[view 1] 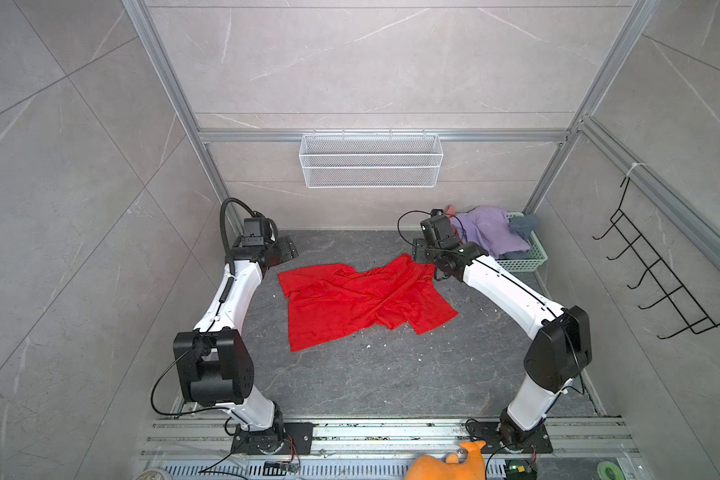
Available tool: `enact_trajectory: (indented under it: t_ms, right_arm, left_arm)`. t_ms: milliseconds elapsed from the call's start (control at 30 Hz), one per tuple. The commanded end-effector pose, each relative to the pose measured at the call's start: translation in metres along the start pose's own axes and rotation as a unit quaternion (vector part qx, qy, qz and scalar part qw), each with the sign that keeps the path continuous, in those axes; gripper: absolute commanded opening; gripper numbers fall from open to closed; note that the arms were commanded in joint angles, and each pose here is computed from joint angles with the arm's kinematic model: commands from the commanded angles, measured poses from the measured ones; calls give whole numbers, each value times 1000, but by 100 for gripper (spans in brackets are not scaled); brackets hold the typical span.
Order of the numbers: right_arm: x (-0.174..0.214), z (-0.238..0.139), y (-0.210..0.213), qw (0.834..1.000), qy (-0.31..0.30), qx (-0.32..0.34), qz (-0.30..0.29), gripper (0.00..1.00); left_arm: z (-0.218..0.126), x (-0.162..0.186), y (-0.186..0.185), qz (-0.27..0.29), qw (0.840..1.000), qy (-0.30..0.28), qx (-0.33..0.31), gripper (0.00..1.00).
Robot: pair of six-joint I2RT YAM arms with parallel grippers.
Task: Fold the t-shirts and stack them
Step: 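Grasp the red t-shirt's nearer corners with the left and right grippers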
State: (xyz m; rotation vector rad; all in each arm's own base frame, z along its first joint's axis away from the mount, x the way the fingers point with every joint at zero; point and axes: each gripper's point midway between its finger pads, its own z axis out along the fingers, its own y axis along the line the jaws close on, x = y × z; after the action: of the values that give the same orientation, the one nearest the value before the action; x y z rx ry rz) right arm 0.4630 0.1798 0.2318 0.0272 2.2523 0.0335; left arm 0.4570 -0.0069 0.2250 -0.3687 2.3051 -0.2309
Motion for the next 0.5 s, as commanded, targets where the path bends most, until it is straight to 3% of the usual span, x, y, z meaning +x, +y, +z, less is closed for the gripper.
enact_trajectory:
  t_ms: [0, 233, 467]
  right_arm:
    - [15, -14, -9, 1000, 16, -1, 7, 73]
    - [87, -17, -50, 997, 68, 38, 15, 81]
    - [128, -3, -75, 993, 108, 40, 36, 89]
  left_arm:
    - [-22, 17, 7, -46, 999, 11, -11, 79]
    - [-36, 135, 26, -111, 987, 113, -25, 75]
    - [-44, 232, 50, -124, 962, 216, -115, 73]
